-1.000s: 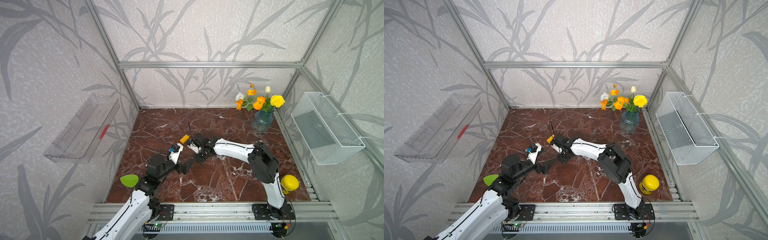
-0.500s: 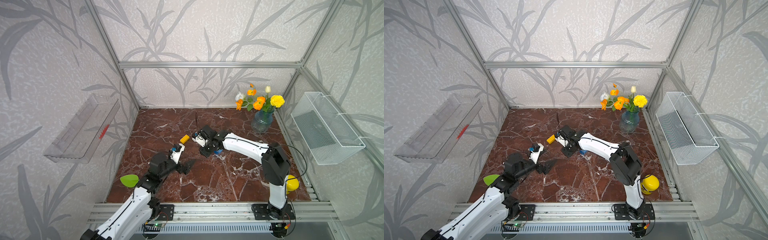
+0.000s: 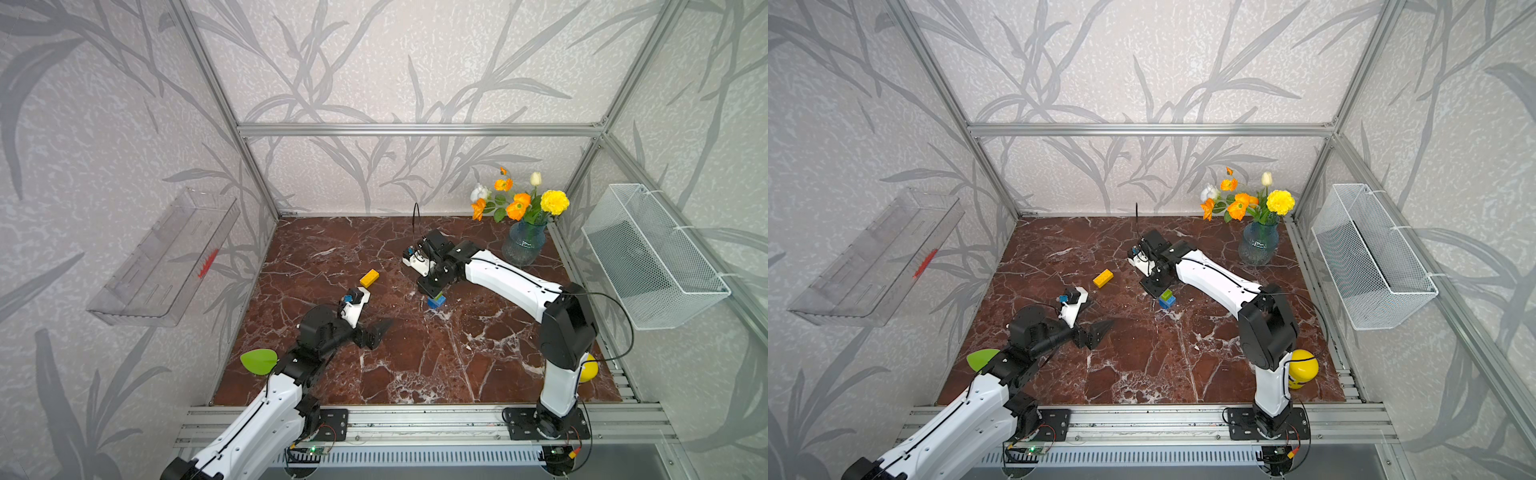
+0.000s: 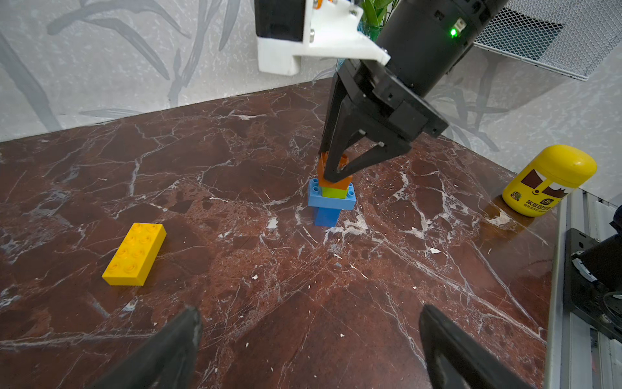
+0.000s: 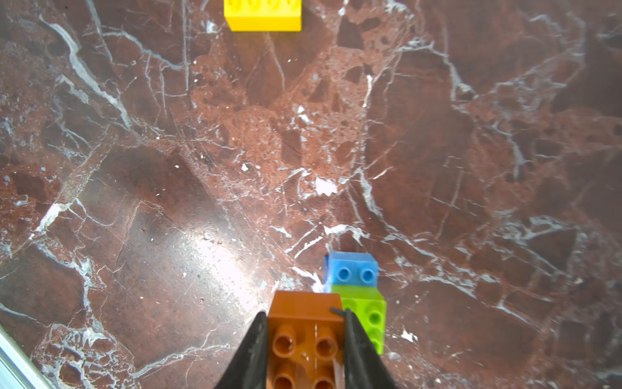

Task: Assemble the letter f with lego
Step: Assemble the lego brick with the lego brick.

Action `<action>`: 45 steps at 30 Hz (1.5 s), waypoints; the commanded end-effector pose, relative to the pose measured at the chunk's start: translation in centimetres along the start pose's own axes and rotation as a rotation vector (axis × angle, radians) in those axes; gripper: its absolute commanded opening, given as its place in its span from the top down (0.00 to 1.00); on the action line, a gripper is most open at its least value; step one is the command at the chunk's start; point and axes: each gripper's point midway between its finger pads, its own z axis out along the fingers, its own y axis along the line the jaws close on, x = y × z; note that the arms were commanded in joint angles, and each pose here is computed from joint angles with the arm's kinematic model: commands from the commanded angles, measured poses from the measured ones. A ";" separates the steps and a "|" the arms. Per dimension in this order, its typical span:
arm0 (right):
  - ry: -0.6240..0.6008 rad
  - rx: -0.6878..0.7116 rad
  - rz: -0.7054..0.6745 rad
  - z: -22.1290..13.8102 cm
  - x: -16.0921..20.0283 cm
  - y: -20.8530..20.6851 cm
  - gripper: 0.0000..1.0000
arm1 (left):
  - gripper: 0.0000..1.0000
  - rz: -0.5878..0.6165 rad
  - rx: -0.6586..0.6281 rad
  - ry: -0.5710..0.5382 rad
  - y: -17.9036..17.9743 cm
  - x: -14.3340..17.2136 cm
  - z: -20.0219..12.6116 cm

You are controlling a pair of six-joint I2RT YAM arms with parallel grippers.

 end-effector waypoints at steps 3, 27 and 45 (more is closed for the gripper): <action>0.011 0.003 -0.019 -1.7 0.2 -0.6 0.70 | 0.01 0.024 0.018 -0.036 -0.5 -1.5 -0.1; 0.040 -0.014 0.009 0.1 2.1 -3.1 0.70 | 0.01 0.038 0.066 -0.036 -1.2 -1.5 -0.1; 0.059 -0.047 0.009 1.3 2.7 -2.8 0.70 | 0.01 0.033 0.088 -0.021 -1.5 -1.3 0.3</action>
